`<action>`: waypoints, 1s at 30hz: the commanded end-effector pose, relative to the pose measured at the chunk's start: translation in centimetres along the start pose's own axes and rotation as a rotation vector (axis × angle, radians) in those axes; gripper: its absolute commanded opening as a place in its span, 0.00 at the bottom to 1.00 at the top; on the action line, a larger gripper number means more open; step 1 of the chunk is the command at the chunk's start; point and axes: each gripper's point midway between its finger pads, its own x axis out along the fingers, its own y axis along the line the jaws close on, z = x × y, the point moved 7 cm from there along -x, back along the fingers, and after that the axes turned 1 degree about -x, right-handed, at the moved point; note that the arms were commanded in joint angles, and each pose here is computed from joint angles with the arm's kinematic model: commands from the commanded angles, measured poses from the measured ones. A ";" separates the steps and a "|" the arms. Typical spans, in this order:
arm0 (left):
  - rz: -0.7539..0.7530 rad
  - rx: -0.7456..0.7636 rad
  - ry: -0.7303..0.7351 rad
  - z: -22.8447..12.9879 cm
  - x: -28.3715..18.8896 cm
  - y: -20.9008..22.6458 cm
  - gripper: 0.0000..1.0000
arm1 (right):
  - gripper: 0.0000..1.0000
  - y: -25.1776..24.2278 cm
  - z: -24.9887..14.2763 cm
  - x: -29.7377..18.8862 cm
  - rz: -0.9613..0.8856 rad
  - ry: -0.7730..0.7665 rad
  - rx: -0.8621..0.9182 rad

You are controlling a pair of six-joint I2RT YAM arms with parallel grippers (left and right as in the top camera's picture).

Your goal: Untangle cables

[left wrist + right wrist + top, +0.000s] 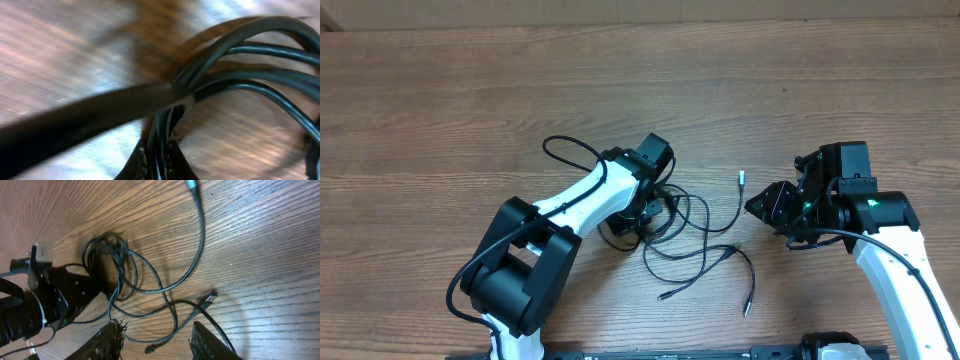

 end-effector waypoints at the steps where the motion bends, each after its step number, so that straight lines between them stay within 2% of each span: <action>1: 0.042 0.048 -0.130 1.7 -3.6 0.6 0.04 | 0.38 0.0 0.1 -0.1 -0.008 -0.005 -0.009; 4: -0.013 0.116 -0.241 3.6 -9.3 0.4 0.04 | 0.36 -0.1 -0.1 -0.1 -0.015 0.008 -0.002; 6: -0.148 0.263 -0.303 4.5 -14.2 -0.3 0.04 | 0.36 -0.1 -0.4 -0.1 -0.012 0.022 0.003; 8: -0.298 0.472 -0.343 4.4 -18.5 -1.0 0.04 | 0.36 0.3 -0.8 -0.1 0.035 0.058 -0.005; 10: -0.418 0.649 -0.379 3.6 -21.9 -1.0 0.04 | 0.36 1.9 -1.6 -0.4 0.202 0.126 -0.126; 12: -0.471 0.739 -0.420 2.8 -23.9 -0.4 0.04 | 0.37 3.9 -2.5 -1.2 0.429 0.184 -0.266; 15: -0.461 0.757 -0.450 2.0 -25.3 1.1 0.04 | 0.45 5.7 -3.1 -2.3 0.646 0.202 -0.382; 24: -0.450 0.788 -0.445 1.5 -25.5 1.8 0.04 | 0.48 8.0 -3.0 -3.8 0.870 0.259 -0.359; 27: -0.462 0.794 -0.452 1.5 -25.7 1.6 0.04 | 0.47 8.5 -3.3 -3.4 0.856 0.261 -0.398; 30: -0.475 0.818 -0.455 1.5 -25.7 1.4 0.04 | 0.47 8.4 -2.8 -2.0 0.701 0.240 -0.310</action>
